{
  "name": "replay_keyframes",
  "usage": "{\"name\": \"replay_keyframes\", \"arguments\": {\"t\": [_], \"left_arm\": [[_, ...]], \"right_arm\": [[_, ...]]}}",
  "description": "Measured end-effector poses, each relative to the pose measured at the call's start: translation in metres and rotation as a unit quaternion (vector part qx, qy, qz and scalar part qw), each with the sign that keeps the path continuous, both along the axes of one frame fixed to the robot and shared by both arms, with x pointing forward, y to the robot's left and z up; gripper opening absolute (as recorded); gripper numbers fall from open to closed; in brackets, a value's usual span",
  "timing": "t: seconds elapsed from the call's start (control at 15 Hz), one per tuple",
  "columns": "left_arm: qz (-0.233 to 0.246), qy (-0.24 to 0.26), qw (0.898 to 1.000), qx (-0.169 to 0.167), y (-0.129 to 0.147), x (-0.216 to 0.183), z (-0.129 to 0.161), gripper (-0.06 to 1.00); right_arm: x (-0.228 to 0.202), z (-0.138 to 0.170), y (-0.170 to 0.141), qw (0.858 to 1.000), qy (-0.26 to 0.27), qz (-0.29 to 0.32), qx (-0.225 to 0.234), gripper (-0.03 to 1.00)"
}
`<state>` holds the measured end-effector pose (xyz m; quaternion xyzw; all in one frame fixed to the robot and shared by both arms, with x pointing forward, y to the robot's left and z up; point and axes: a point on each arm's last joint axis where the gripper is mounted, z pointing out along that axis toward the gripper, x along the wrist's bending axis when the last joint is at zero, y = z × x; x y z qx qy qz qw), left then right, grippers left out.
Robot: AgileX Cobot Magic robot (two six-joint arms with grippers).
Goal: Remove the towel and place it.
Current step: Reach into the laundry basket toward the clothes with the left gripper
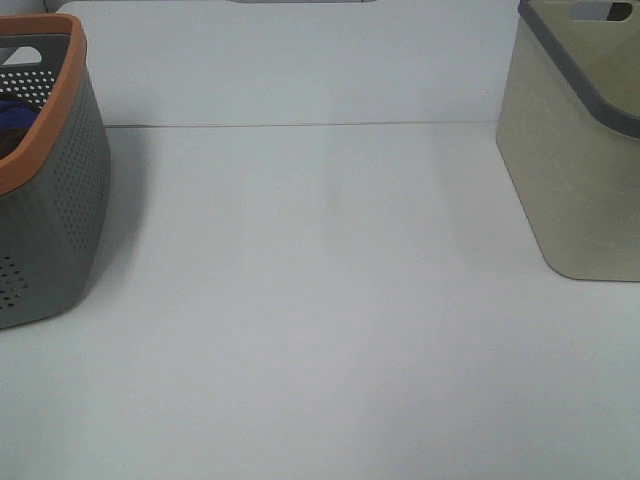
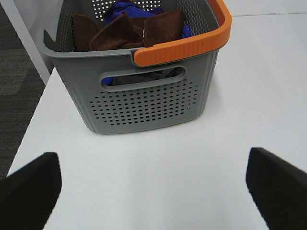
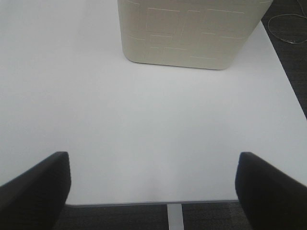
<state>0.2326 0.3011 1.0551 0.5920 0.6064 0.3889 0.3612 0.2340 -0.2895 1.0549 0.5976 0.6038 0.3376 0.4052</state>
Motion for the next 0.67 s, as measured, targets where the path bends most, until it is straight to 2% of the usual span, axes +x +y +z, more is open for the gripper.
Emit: {"name": "replay_keyframes", "arguments": {"t": [0.53,0.67], "left_arm": [[0.0,0.0,1.0,0.0,0.0,0.0,0.0,0.99],[0.0,0.0,1.0,0.0,0.0,0.0,0.0,0.99]], "right_arm": [[0.0,0.0,0.0,1.0,0.0,0.0,0.0,0.91],[-0.0003,0.0,0.0001,1.0,0.0,0.017,0.001,0.91]]}}
